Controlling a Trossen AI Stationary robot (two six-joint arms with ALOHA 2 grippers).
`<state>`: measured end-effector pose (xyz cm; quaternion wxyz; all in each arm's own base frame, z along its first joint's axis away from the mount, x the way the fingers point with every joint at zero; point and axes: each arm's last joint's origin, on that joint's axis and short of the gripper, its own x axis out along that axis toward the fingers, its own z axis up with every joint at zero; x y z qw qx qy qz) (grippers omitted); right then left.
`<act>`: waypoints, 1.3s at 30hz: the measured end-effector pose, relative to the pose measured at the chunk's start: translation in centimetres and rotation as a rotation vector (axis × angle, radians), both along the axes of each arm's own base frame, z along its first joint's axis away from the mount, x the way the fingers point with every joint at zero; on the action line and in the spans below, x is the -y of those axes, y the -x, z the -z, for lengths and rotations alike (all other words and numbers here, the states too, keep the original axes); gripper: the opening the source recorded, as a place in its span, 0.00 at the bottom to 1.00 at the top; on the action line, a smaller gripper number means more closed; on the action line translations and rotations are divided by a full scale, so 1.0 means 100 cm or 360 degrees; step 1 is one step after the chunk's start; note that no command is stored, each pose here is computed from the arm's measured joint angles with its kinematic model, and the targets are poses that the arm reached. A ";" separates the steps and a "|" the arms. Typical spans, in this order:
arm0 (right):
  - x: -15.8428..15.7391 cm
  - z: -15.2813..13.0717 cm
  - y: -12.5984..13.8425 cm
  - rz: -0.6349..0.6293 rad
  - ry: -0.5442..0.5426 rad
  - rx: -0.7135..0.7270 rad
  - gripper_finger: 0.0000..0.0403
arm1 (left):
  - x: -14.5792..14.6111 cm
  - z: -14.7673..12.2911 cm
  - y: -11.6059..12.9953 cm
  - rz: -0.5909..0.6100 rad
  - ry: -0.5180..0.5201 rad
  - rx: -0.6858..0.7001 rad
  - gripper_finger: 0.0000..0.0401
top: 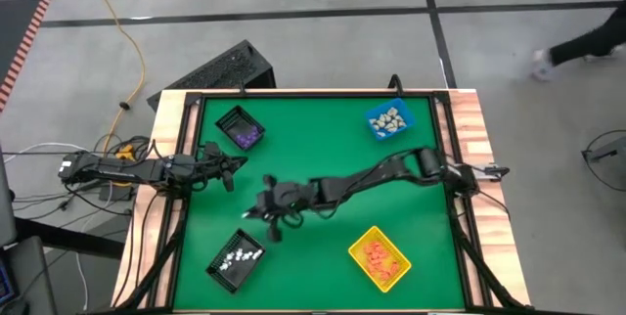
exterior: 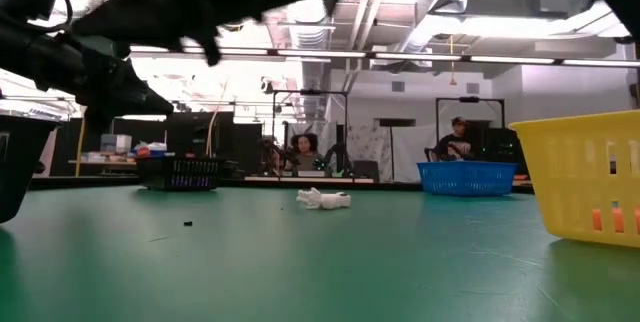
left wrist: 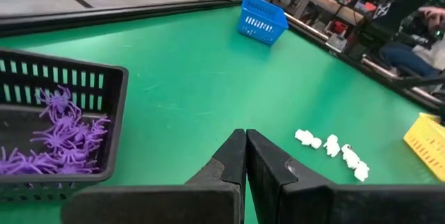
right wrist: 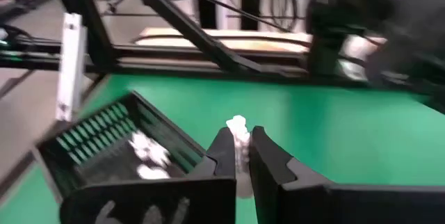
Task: Sort Halloween decoration
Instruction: Put the white skeleton toy into the bottom black basket
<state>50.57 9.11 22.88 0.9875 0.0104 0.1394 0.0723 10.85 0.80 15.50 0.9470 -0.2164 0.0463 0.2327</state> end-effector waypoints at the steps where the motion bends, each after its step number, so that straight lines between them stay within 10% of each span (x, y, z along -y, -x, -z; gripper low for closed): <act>1: -0.007 0.000 -0.007 -0.0015 -0.0007 0.0007 0.08 | 0.000 0.000 0.000 0.0004 -0.0020 -0.0009 0.00; 14: -0.044 0.015 -0.051 -0.0145 -0.0228 -0.0158 0.16 | 0.000 0.000 0.000 0.0038 -0.0181 -0.0086 0.00; 31: -0.040 0.011 -0.039 -0.0001 -0.0458 -0.0468 0.57 | 0.000 0.000 0.000 0.0050 -0.0296 -0.0142 0.00; 39: -0.005 -0.048 0.017 0.0396 -0.0048 -0.0907 0.50 | -0.001 0.000 0.000 0.0021 -0.0272 -0.0129 0.00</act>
